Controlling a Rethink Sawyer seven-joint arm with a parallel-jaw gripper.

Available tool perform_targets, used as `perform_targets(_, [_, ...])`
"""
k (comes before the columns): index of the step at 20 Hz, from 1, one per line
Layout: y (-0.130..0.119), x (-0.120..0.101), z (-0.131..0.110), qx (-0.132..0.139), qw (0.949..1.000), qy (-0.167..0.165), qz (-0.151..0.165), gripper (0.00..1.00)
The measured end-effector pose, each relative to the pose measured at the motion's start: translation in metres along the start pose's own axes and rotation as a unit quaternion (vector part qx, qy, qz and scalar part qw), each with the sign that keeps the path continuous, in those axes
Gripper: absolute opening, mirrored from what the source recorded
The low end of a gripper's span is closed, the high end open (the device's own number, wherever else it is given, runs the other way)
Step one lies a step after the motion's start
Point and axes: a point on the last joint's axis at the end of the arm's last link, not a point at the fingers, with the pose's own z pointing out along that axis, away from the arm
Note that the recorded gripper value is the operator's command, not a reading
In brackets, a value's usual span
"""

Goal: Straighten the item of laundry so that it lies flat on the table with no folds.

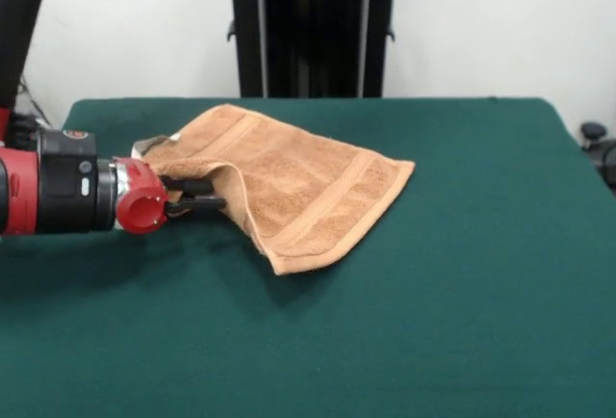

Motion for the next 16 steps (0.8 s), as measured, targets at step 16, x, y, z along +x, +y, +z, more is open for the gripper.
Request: perform_targets(16, [-0.018, 0.037, -0.050, 0.128, 0.9700, -0.204, 0.033, 1.00])
